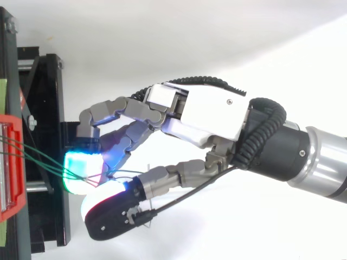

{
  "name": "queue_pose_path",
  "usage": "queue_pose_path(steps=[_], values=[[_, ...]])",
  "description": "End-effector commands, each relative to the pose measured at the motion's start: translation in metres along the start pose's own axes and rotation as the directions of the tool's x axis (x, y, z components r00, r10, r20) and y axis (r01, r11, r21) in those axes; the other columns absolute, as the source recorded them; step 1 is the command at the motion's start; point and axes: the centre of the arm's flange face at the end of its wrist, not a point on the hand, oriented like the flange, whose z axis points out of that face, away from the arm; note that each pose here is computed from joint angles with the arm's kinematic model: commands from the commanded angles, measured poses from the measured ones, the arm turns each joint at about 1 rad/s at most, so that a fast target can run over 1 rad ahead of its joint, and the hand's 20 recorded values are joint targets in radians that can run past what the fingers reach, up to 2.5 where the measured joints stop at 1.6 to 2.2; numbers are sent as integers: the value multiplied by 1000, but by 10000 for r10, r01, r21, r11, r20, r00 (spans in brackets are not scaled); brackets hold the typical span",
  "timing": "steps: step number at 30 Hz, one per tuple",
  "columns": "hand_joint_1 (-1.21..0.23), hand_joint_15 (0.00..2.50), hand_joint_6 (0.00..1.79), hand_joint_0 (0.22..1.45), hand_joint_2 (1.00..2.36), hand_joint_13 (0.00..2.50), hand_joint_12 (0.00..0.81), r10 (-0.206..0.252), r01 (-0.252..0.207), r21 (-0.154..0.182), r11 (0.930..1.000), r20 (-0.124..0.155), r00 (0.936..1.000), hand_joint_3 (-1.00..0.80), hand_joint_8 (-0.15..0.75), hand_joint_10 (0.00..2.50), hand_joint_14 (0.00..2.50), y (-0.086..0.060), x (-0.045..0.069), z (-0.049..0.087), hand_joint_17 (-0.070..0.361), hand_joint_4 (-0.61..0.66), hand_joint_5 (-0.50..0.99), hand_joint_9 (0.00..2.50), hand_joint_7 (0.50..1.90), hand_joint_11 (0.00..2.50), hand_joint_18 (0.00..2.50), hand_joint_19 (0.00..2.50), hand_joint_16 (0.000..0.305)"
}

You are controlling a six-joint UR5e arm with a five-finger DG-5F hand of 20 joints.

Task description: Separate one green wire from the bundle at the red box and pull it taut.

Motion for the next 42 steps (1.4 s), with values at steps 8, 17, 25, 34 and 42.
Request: queue_pose_path(steps=[8, 17, 25, 34, 42], values=[[-679, 313, 850, 605, 1014, 752, 361, -2, 2, -44, 10000, -6, 10000, -321, 323, 19, 13, 4, 1, 1, 107, 198, -145, 1088, 1285, 673, 699, 395, 47], [-872, 337, 881, 643, 1023, 773, 370, 50, -48, -163, 9999, 103, 9999, -161, 323, 22, 13, 8, -2, 5, 109, 92, -161, 1057, 1327, 730, 734, 408, 48], [-978, 342, 896, 744, 1014, 784, 367, 34, -33, -137, 9999, 87, 10000, -334, 316, 24, 14, 8, -2, 5, 109, 94, -172, 1049, 1330, 753, 773, 392, 48], [-897, 364, 891, 639, 1000, 816, 365, 133, -132, -178, 9998, 71, 9999, -500, 318, 24, 15, 11, -3, 7, 108, 195, -160, 1105, 1289, 752, 792, 425, 48], [-606, 387, 864, 524, 1000, 870, 393, 141, -140, -191, 9997, 56, 9999, -500, 340, 22, 14, 12, -2, 7, 123, 203, -144, 1171, 1286, 750, 847, 468, 55]])
